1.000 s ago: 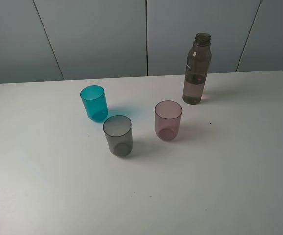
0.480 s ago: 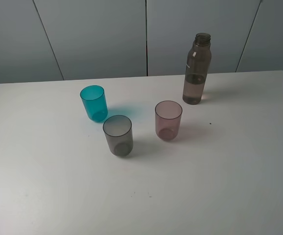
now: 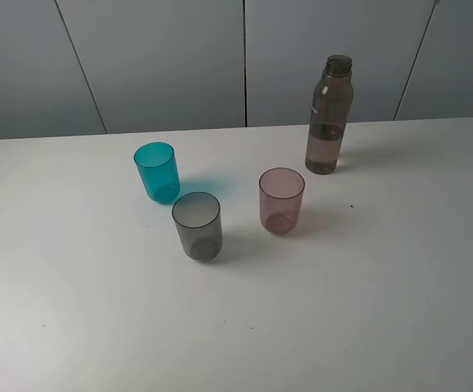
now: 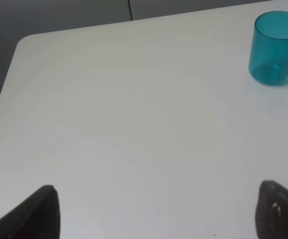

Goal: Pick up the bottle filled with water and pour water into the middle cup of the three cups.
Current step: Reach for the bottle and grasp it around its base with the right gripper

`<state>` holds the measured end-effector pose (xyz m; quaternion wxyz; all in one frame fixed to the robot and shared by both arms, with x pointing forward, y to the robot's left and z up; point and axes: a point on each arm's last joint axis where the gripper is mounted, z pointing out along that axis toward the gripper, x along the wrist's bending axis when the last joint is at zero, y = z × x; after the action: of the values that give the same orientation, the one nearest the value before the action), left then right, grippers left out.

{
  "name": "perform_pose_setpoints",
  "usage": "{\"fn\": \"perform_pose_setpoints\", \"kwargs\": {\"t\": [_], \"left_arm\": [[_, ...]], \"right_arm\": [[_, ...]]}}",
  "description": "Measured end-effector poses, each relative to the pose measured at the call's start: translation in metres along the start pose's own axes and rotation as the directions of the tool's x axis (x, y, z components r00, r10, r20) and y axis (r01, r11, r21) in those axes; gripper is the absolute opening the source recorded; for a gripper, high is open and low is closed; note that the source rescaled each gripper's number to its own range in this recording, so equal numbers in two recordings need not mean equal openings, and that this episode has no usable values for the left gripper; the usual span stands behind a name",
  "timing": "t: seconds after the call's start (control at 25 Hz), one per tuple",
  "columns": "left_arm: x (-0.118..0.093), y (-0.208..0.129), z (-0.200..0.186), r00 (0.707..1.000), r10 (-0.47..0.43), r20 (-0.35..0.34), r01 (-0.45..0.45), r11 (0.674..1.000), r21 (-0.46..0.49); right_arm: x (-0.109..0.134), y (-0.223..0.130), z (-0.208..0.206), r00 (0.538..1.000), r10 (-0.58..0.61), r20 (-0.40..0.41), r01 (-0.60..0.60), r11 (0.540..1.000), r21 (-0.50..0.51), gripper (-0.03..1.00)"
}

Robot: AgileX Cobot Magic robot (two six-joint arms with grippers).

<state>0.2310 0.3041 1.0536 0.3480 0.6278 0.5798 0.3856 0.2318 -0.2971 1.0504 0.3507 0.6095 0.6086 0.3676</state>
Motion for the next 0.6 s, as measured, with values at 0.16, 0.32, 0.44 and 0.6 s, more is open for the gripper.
{"fn": "perform_pose_setpoints", "kwargs": {"t": [0.16, 0.32, 0.44, 0.6], "left_arm": [[0.0000, 0.0000, 0.0000, 1.000, 0.000, 0.000, 0.000, 1.000, 0.000], [0.0000, 0.0000, 0.0000, 1.000, 0.000, 0.000, 0.000, 1.000, 0.000], [0.0000, 0.0000, 0.0000, 1.000, 0.000, 0.000, 0.000, 1.000, 0.000], [0.0000, 0.0000, 0.0000, 1.000, 0.000, 0.000, 0.000, 1.000, 0.000]], "right_arm": [[0.0000, 0.0000, 0.0000, 1.000, 0.000, 0.000, 0.000, 1.000, 0.000, 1.00], [0.0000, 0.0000, 0.0000, 1.000, 0.000, 0.000, 0.000, 1.000, 0.000, 1.00], [0.0000, 0.0000, 0.0000, 1.000, 0.000, 0.000, 0.000, 1.000, 0.000, 1.00], [0.0000, 0.0000, 0.0000, 1.000, 0.000, 0.000, 0.000, 1.000, 0.000, 1.00]]}}
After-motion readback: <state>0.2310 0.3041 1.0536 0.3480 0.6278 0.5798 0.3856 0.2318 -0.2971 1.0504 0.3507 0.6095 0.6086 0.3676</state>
